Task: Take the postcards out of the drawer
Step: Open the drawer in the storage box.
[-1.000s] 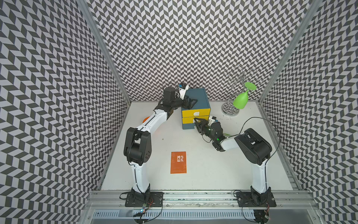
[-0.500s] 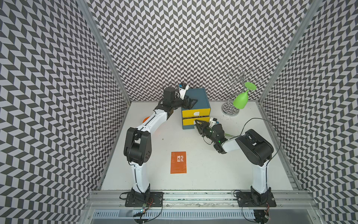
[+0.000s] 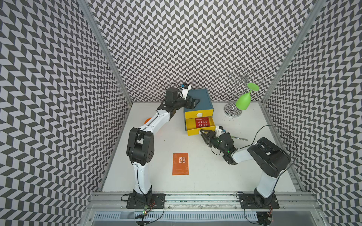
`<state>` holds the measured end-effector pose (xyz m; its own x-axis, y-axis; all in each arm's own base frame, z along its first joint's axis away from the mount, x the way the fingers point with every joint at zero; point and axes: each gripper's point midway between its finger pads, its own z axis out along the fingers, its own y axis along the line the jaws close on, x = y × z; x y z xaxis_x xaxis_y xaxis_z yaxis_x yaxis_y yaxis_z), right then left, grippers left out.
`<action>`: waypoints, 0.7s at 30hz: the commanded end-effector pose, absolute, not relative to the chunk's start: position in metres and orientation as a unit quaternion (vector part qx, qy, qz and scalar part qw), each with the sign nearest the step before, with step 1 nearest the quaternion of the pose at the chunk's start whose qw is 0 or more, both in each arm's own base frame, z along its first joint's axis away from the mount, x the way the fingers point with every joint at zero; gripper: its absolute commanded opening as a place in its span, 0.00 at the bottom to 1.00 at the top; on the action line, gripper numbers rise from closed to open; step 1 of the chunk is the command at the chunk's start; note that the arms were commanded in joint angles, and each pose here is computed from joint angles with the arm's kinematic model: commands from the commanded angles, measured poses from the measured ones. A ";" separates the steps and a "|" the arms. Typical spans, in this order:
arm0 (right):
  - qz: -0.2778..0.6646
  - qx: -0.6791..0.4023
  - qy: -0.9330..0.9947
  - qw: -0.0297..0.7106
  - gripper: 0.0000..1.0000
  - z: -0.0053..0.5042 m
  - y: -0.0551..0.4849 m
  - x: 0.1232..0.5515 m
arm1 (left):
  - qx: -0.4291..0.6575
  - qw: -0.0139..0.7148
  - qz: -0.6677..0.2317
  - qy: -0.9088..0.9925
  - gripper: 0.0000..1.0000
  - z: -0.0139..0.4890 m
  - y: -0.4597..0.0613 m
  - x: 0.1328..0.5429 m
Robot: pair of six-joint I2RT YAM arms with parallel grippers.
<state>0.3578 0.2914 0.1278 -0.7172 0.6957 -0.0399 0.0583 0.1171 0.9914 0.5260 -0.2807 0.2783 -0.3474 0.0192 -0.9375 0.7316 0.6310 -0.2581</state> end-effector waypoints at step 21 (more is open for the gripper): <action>0.607 0.229 0.729 0.216 0.29 0.120 0.299 0.297 | 0.252 0.481 -0.353 0.762 0.86 0.254 -0.287 0.529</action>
<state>0.3106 0.2918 0.1238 -0.7689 0.6386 -0.0308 0.0749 0.1378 0.9876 0.5306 -0.2822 0.2782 -0.3366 0.0195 -0.9415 0.7352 0.6302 -0.2497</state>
